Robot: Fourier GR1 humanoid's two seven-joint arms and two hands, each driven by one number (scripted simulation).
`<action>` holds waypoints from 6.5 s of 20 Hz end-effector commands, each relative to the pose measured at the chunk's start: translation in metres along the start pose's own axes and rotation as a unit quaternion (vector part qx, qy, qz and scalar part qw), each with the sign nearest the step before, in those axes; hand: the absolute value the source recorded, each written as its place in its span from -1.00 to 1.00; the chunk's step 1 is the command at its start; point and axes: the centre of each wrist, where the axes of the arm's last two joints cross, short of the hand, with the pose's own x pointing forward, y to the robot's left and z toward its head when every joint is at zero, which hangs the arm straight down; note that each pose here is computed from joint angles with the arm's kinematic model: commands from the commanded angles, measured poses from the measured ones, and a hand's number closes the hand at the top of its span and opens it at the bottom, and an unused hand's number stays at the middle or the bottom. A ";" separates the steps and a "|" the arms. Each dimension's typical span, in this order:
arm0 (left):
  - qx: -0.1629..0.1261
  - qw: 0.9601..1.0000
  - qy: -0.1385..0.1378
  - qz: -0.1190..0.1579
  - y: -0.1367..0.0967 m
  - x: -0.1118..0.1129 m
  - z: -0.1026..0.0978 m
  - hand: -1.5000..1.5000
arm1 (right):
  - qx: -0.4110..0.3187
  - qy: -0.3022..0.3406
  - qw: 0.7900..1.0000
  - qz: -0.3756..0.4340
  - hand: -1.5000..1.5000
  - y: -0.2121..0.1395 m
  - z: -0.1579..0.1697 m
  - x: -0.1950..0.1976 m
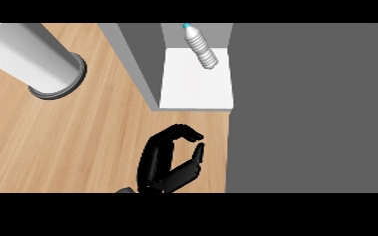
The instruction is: Pick up the bottled water, place it into the cabinet and close the cabinet
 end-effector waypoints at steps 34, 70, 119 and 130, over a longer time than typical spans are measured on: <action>0.037 0.998 -0.016 -0.048 0.177 0.145 0.083 -1.00 | 0.327 0.025 0.944 0.022 1.00 0.080 -0.040 0.025; 0.021 0.998 -0.010 -0.056 0.234 0.194 0.111 -1.00 | 0.367 0.056 0.923 -0.101 1.00 0.162 -0.174 -0.017; 0.058 0.997 -0.018 -0.053 0.278 0.235 0.191 -1.00 | 0.304 0.084 0.945 -0.081 -1.00 0.173 -0.414 -0.048; 0.035 0.998 -0.012 -0.049 0.273 0.220 0.173 -1.00 | 0.261 0.052 0.962 -0.055 -1.00 0.171 -0.422 -0.035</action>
